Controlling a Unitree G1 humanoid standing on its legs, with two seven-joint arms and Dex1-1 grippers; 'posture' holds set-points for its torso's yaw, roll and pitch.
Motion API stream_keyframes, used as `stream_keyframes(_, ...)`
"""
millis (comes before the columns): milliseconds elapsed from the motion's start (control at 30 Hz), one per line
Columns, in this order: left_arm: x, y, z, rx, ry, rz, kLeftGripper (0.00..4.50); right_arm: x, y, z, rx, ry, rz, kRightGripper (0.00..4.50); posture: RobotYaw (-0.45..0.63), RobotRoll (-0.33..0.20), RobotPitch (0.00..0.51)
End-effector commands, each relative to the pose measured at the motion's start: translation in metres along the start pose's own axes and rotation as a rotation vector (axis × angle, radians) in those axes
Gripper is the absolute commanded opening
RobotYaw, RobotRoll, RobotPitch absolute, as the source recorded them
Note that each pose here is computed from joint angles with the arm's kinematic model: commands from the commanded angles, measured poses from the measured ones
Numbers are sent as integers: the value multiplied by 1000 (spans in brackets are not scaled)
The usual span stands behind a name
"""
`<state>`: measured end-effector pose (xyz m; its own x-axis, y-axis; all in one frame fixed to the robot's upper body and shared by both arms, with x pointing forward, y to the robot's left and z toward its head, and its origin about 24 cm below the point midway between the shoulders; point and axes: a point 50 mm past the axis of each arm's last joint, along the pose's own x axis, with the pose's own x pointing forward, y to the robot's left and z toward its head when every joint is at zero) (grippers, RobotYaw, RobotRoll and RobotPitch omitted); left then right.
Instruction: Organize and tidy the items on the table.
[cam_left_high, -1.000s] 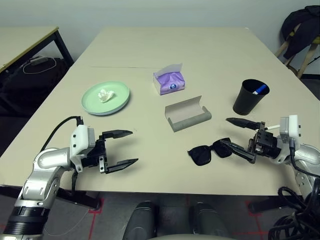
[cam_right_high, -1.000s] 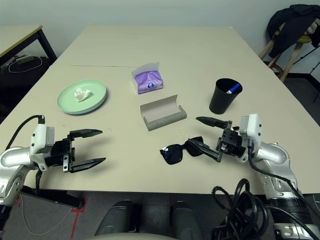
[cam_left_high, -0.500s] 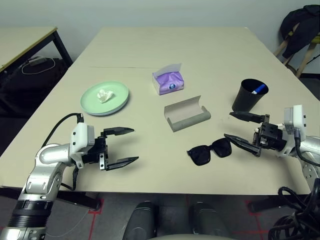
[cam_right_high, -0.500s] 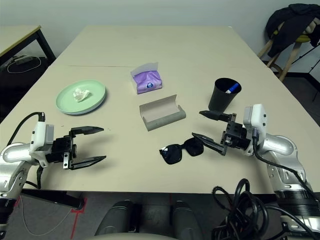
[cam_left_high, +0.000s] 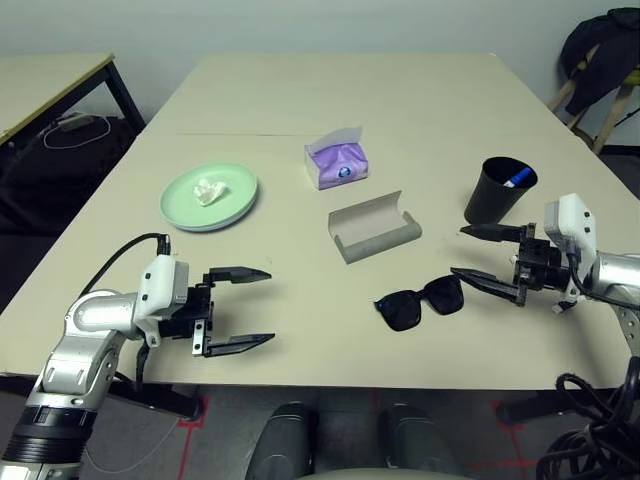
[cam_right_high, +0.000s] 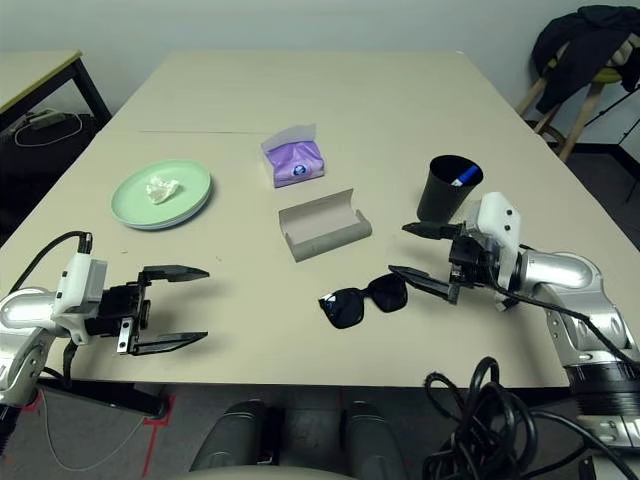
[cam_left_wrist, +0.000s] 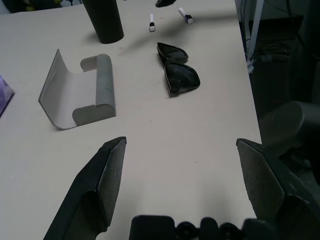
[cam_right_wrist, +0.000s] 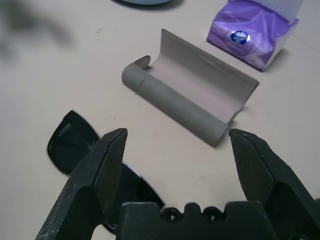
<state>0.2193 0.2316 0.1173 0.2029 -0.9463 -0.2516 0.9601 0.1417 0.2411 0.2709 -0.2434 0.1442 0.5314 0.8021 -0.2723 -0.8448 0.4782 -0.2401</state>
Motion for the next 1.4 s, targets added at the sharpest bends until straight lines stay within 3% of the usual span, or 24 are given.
stream_keyframes(33, 1, 1, 2, 9, 15, -35, 4462, 6, -4, 14, 4, 6, -17, 4500, 18, 0, 57)
stream_keyframes(200, 1, 2, 2, 18, 15, -31, 4462, 15, -17, 39, 48, -9, -151, 4500, 14, 0, 59)
stream_keyframes(333, 2, 2, 2, 16, 14, -30, 4462, 26, -19, 61, 28, 12, -104, 4500, 15, 0, 58)
stream_keyframes(467, 4, 2, 2, 21, 9, -29, 4462, 38, -18, 89, -28, -88, -109, 4500, 15, 0, 56)
stream_keyframes(667, 6, 2, 2, 24, 8, -25, 4462, 55, -14, 117, -73, -55, -61, 4500, 18, 0, 56)
stream_keyframes(833, 8, 2, 2, 22, 5, -26, 4462, 62, -8, 119, -192, 179, 130, 4500, 17, 0, 56)
stream_keyframes(1200, 15, 0, 0, 19, -5, -25, 4462, 50, 14, 108, -405, 374, 375, 4500, 27, 0, 56)
stream_keyframes(1400, 17, -1, 0, 18, -9, -23, 4462, 39, 33, 89, -439, 487, 493, 4500, 27, 0, 56)
